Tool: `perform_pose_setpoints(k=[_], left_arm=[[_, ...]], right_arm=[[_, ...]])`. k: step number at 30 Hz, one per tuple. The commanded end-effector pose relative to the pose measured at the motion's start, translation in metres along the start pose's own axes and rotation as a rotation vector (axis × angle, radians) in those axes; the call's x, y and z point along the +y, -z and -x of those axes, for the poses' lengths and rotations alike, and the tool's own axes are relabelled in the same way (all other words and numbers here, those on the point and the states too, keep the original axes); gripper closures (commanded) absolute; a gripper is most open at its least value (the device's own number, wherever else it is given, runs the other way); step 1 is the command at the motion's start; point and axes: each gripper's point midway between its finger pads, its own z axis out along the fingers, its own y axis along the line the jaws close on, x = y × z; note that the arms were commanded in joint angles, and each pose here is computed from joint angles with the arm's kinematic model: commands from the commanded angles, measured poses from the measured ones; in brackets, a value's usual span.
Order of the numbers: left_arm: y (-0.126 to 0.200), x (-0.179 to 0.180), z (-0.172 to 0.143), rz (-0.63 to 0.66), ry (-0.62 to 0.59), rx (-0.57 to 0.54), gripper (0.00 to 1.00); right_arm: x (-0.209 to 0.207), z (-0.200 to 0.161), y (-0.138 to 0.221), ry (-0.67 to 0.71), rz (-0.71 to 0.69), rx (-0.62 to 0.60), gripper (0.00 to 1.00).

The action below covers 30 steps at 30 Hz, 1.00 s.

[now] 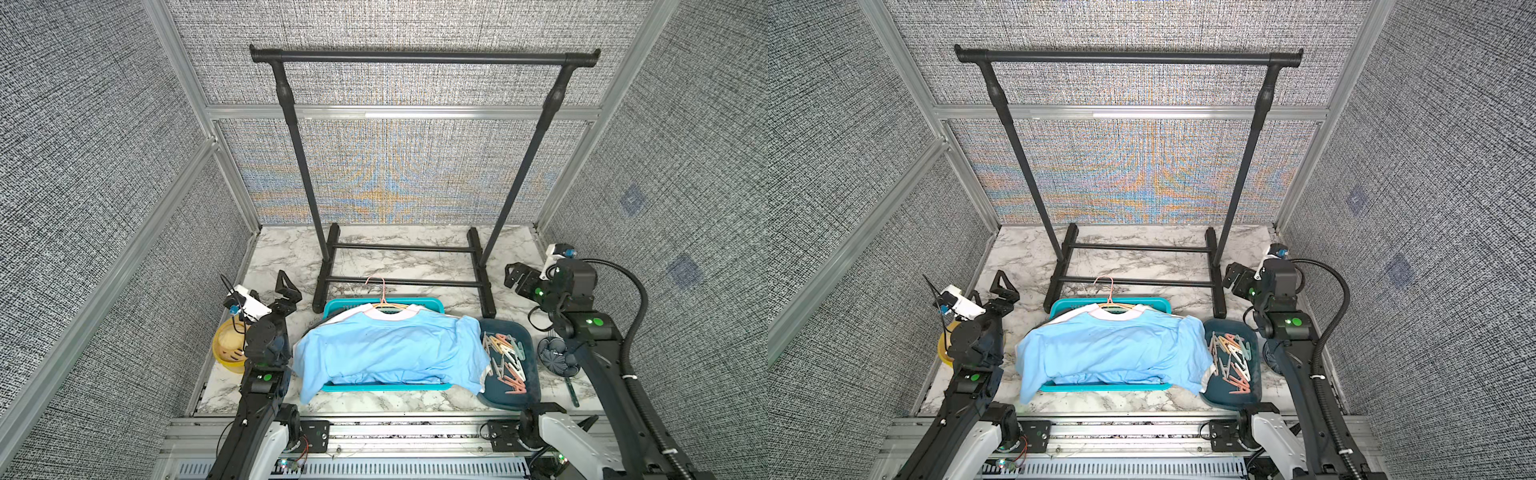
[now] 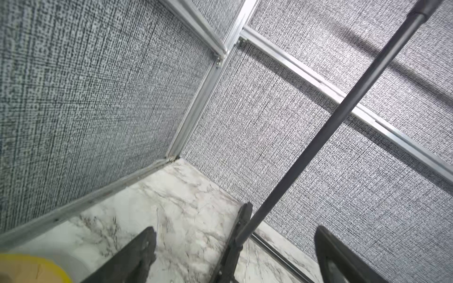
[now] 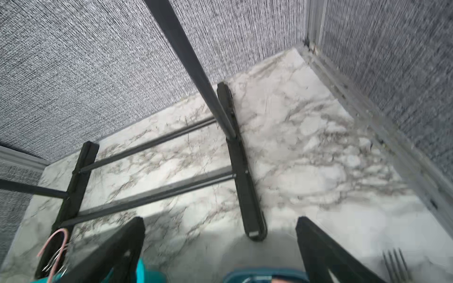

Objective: Use clothespins to secure the t-shirt on both sides of the hanger
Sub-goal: Pick up the clothespin from the storage box.

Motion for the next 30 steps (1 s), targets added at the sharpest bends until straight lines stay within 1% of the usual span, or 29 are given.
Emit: perform_pose_setpoints(k=[1,2,3,5,7,9,10,11,12,13,14,16,17,18,20,23,26,28,30], left_arm=[[0.001,-0.018,-0.019,-0.042,-0.004,0.199,0.00],[0.001,-0.031,-0.025,-0.101,-0.055,0.263,0.03],[0.002,-0.038,-0.032,-0.117,-0.059,0.335,0.05],[0.006,-0.052,-0.052,-0.147,-0.056,0.521,0.09],[0.016,-0.076,-0.074,-0.241,-0.035,0.732,0.15],[0.029,-0.096,-0.093,-0.341,-0.016,0.907,0.17],[0.035,-0.103,-0.099,-0.379,-0.009,0.977,0.17],[0.038,-0.106,-0.103,-0.400,-0.012,1.017,0.17],[0.041,-0.108,-0.107,-0.418,-0.025,1.042,0.17],[0.041,-0.104,-0.111,-0.414,-0.048,1.046,0.17],[0.039,-0.098,-0.116,-0.400,-0.070,1.038,0.17],[0.032,-0.079,-0.124,-0.328,-0.103,1.001,0.18],[0.030,-0.075,-0.127,-0.319,-0.110,0.992,0.19],[0.030,-0.075,-0.129,-0.324,-0.115,0.990,0.21],[0.030,-0.080,-0.128,-0.337,-0.097,1.001,0.21],[0.033,-0.076,-0.135,-0.322,-0.066,1.028,0.21],[0.038,-0.071,-0.139,-0.309,-0.070,1.046,0.21],[0.039,-0.066,-0.138,-0.288,-0.079,1.034,0.21],[0.039,-0.062,-0.136,-0.265,-0.083,1.015,0.21]], right_arm=[[0.004,-0.053,0.020,-0.082,0.023,0.271,0.01],[0.006,-0.062,0.026,-0.091,0.030,0.313,0.01],[0.009,-0.071,0.030,-0.091,0.040,0.354,0.02],[0.017,-0.090,0.037,-0.088,0.073,0.442,0.05],[0.018,-0.108,0.045,-0.084,0.059,0.513,0.15],[0.007,-0.120,0.048,-0.084,-0.004,0.525,0.17],[-0.001,-0.125,0.050,-0.088,-0.037,0.523,0.23],[-0.009,-0.134,0.050,-0.095,-0.065,0.531,0.26],[-0.016,-0.140,0.050,-0.103,-0.084,0.531,0.33],[-0.022,-0.145,0.050,-0.113,-0.105,0.529,0.37],[-0.025,-0.150,0.048,-0.122,-0.112,0.530,0.38],[-0.030,-0.162,0.043,-0.150,-0.120,0.541,0.44],[-0.031,-0.167,0.041,-0.160,-0.121,0.553,0.46],[-0.031,-0.172,0.038,-0.163,-0.116,0.565,0.51],[-0.035,-0.181,0.034,-0.164,-0.129,0.592,0.54],[-0.042,-0.194,0.024,-0.148,-0.151,0.627,0.64],[-0.042,-0.206,0.011,-0.143,-0.134,0.666,0.65],[-0.037,-0.213,0.000,-0.136,-0.096,0.691,0.66],[-0.039,-0.218,-0.007,-0.114,-0.101,0.712,0.69]])
